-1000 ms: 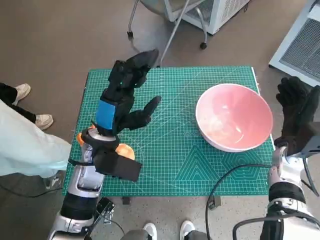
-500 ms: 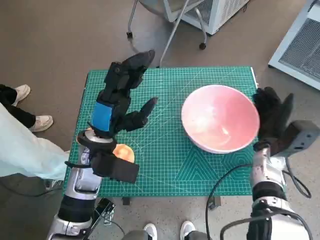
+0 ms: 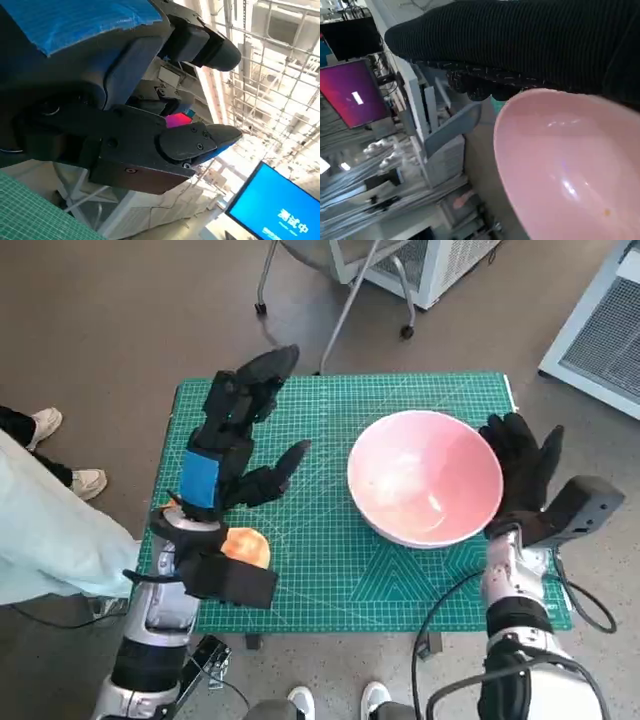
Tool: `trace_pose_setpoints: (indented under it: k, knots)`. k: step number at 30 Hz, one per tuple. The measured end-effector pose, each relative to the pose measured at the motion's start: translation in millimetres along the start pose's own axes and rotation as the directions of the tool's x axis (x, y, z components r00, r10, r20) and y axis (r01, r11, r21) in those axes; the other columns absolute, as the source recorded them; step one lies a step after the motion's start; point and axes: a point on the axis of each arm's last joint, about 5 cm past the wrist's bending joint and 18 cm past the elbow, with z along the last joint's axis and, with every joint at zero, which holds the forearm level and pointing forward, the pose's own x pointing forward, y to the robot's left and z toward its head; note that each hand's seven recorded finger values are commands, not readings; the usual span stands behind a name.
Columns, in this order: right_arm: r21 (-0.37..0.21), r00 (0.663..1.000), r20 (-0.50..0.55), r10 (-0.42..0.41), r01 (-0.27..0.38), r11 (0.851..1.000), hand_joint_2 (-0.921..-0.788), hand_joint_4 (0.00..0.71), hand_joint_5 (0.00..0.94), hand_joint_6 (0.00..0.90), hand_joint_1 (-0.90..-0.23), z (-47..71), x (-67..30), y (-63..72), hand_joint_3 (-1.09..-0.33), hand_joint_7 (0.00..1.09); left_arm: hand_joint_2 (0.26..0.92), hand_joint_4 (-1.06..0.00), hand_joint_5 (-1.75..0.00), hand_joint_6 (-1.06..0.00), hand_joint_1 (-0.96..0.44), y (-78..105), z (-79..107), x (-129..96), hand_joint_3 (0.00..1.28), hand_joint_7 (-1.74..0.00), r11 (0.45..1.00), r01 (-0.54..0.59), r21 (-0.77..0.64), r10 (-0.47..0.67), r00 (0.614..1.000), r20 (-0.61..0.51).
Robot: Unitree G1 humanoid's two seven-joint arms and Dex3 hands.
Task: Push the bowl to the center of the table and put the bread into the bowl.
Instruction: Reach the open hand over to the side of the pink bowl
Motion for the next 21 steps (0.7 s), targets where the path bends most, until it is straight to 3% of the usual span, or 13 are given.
trace_pose_setpoints:
  k: [21]
  knots:
    - [0.104, 0.996, -0.02, 0.089, -0.086, 0.991, -0.921, 0.256, 0.009, -0.001, -0.45, -2.2, 10.1, 43.0, -0.908, 0.76, 0.9, -0.34, 0.0, -0.21, -0.22, 6.5, -0.1, -8.3, 0.35, -0.52, 1.0, -0.019, 0.017, 0.02, 0.999, -0.035]
